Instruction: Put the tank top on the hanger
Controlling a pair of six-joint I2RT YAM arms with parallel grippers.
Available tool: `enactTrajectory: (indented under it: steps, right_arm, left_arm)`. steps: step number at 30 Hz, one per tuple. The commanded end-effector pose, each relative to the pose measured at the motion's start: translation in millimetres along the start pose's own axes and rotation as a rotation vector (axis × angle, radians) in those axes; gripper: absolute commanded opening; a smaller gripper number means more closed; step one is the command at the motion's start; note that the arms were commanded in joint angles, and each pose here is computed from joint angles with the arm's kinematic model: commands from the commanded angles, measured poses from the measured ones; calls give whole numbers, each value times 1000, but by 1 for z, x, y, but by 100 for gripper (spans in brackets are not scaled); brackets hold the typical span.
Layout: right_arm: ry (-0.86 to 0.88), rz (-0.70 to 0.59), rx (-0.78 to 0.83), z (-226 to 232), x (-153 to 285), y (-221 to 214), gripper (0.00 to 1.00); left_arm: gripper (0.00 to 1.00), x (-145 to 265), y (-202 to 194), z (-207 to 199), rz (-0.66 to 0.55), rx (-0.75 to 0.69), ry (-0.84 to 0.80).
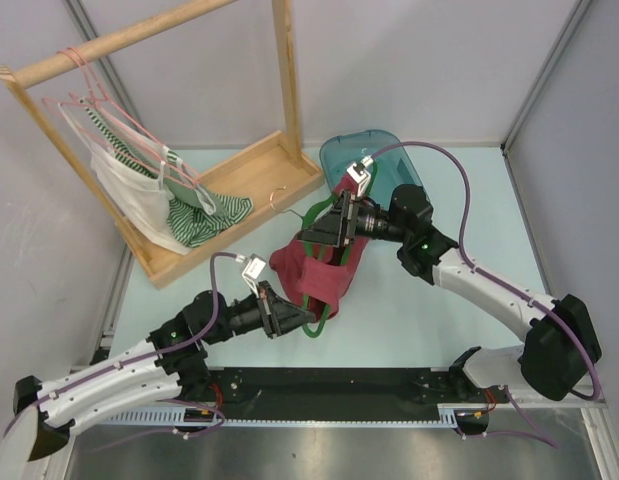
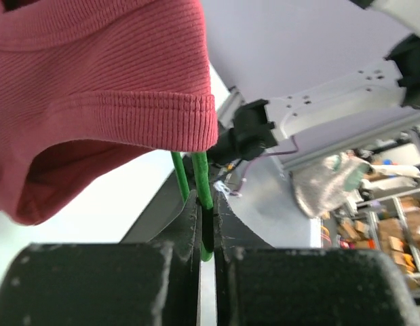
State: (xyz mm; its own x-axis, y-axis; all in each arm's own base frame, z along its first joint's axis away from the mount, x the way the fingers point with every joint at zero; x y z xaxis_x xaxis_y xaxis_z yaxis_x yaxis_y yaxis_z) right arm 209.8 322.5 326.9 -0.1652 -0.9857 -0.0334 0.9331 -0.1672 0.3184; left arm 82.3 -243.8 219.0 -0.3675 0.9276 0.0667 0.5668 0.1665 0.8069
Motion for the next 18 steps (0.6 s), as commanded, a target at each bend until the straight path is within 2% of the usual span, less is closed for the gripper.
enactTrajectory:
  steps: [1, 2, 8, 13, 18]
  right_arm:
    - [-12, -40, 71, 10, 1, 10, 96]
    - [-25, -49, 91, 7, 1, 12, 100]
    - [-221, -131, 139, -11, 16, 20, 100]
    - [-348, -255, 198, -9, 43, 38, 100]
    - [-389, -364, 234, 3, 82, 50, 100]
  left_arm:
    - [0, 1, 39, -5, -97, -110, 67]
    - [0, 2, 43, -4, -95, -117, 94]
    - [0, 2, 48, 32, 2, -214, 369]
    - [0, 9, 54, 54, 69, -281, 560]
    - [0, 26, 80, 59, 19, -320, 691]
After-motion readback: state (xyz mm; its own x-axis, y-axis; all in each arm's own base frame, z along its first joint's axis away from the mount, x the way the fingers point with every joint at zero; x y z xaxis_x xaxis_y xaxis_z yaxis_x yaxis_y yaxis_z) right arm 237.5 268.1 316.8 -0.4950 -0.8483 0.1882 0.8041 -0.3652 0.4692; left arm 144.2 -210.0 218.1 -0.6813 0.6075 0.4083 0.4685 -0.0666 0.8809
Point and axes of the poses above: each gripper's point midway between its finger pads, its own x axis back along the fingers, its own z axis along the line the jaws close on, y = z × x, the point moved 3 cm from there along x, back along the fingers, and after that the axes turned 15 degrees about -x, right-handed, at the moved point
